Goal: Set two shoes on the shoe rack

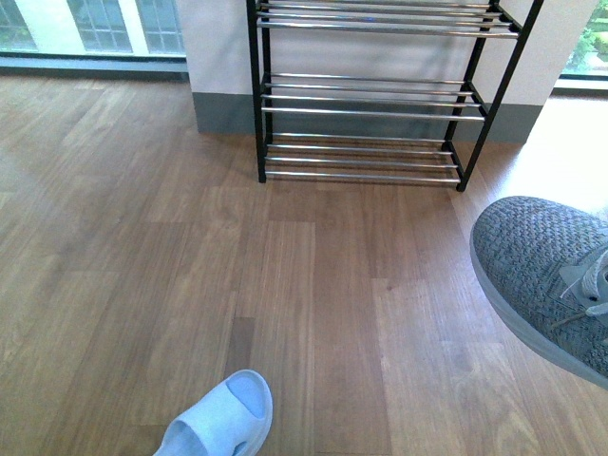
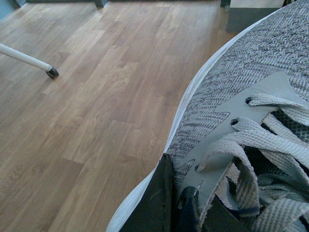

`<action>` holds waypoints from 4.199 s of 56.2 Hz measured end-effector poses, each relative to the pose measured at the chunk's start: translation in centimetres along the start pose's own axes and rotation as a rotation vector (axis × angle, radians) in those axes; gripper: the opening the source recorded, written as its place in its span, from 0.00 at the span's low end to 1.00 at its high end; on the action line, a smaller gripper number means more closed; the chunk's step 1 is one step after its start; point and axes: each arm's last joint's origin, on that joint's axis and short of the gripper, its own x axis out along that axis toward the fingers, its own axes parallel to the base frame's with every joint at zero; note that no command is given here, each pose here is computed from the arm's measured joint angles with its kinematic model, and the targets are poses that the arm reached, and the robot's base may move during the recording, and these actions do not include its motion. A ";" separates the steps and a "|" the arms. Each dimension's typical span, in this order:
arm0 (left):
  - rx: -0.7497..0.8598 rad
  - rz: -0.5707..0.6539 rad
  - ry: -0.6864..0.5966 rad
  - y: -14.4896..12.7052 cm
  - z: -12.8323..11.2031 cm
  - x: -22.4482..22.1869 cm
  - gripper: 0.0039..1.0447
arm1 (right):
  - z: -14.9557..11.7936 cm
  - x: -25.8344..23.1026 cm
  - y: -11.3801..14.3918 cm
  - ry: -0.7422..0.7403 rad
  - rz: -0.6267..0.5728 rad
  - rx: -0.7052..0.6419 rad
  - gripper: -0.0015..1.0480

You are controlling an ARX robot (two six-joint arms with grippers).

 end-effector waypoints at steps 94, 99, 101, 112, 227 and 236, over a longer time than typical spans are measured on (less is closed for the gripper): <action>0.001 -0.005 0.002 0.0 0.0 0.0 0.01 | 0.0 0.0 0.0 0.000 -0.005 0.000 0.02; 0.001 -0.007 0.002 0.0 0.0 0.0 0.01 | 0.0 0.0 0.0 0.000 -0.006 0.000 0.02; 0.001 -0.006 0.002 0.0 0.0 0.0 0.01 | 0.0 0.0 0.0 0.000 -0.006 0.000 0.02; 0.003 -0.018 0.006 -0.1 0.0 0.0 0.01 | 0.0 0.0 0.0 0.001 -0.011 0.000 0.02; 0.003 -0.003 0.003 0.0 0.0 0.0 0.01 | 0.0 0.0 0.0 -0.002 -0.006 0.000 0.02; 0.003 -0.003 0.003 0.0 0.0 0.0 0.01 | 0.0 0.0 0.0 -0.002 -0.006 0.000 0.02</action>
